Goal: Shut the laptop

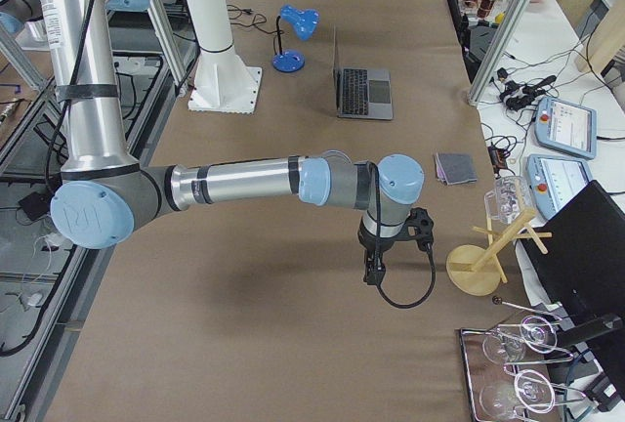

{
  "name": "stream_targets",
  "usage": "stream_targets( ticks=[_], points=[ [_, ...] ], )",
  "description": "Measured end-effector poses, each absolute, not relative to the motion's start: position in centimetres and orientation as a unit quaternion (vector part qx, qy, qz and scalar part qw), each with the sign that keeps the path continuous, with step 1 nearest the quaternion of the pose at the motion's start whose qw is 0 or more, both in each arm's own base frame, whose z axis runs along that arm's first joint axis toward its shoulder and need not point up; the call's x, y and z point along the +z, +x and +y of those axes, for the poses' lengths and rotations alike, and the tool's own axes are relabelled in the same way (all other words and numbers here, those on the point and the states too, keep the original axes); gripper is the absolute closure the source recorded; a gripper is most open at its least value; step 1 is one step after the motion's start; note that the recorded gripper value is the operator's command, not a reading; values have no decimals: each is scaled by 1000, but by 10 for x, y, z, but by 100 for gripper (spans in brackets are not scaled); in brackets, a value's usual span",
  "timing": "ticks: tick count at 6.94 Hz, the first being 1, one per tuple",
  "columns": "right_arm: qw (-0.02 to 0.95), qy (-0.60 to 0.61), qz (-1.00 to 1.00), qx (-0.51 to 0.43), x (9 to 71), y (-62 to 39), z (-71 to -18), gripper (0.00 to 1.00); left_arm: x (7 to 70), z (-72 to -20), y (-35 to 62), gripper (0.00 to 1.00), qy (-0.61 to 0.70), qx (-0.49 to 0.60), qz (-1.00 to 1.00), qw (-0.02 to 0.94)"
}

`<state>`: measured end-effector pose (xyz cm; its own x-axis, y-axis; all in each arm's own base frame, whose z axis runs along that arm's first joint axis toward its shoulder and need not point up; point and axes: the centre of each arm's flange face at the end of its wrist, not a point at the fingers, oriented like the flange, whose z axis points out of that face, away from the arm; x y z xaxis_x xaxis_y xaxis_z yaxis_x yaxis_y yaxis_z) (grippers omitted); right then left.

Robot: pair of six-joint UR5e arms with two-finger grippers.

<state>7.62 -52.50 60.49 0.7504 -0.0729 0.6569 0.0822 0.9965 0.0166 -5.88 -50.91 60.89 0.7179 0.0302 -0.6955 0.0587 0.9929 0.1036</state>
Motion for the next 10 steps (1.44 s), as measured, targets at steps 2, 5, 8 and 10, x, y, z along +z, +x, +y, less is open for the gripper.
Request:
stream_targets(
  ticks=[2, 5, 8, 10],
  points=[
    [935, -6, -351, -39, 604, 76, -526, 0, 611, -510, -59, 2, 59, -9, 370, 927],
    [935, -6, -353, -38, 603, 76, -527, 0, 611, -509, -60, 2, 58, -10, 367, 928],
    [934, -5, -355, -38, 601, 75, -527, 0, 599, -521, -59, 2, 71, -1, 368, 927],
    [934, -3, -356, -38, 599, 75, -528, 0, 598, -523, -58, 2, 75, 2, 368, 927]
  ],
)
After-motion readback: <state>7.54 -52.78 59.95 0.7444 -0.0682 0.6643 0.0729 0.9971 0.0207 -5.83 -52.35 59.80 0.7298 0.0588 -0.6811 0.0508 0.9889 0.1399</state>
